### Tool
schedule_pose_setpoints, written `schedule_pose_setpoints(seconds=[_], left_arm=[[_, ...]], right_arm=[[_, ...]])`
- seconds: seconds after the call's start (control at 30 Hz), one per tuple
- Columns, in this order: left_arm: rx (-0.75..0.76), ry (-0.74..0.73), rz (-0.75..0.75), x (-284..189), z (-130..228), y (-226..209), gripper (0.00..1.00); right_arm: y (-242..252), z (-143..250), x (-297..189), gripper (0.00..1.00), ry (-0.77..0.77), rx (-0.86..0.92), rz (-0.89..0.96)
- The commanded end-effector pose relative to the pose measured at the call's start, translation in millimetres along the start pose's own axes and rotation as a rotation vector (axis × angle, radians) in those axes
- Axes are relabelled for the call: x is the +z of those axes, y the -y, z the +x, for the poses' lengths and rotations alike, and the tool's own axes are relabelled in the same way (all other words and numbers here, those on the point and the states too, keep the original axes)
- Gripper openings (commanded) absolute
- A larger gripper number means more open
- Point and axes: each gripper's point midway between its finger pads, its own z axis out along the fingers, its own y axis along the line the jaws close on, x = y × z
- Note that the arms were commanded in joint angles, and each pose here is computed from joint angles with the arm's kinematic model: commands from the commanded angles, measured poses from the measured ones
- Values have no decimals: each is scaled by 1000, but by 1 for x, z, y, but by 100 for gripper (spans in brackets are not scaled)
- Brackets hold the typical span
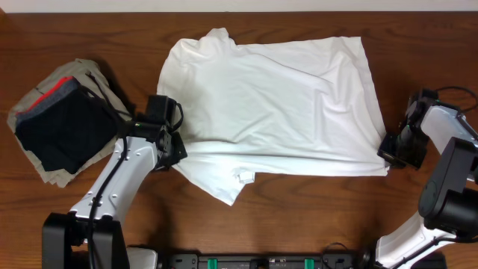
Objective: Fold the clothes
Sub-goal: 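Hold the shirt corners with both grippers and stretch it flat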
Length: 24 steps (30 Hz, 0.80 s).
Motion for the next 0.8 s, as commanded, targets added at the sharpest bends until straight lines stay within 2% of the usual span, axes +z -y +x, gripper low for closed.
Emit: schedule_pose_setpoints(seconds=[0.0,0.03,0.07,0.13,0.37,0.77], left_arm=[[2,-96,55,-2,19,7,39],[0,-141,92,-3,28,12,51],[-2,-181,127,-5,36,17,58],[-6,-231,176,-8,46,25,67],[-60,-295,182,-7,61,25,70],[-83,-165,255,31,49,34,70]], right_arm=[[9,9,15,1,-47,29,38],[9,8,16,1,-45,29,34],[8,8,16,1,-44,30,29],[5,6,16,1,-40,30,14],[5,6,16,1,-39,30,13],[4,5,16,1,-34,30,11]])
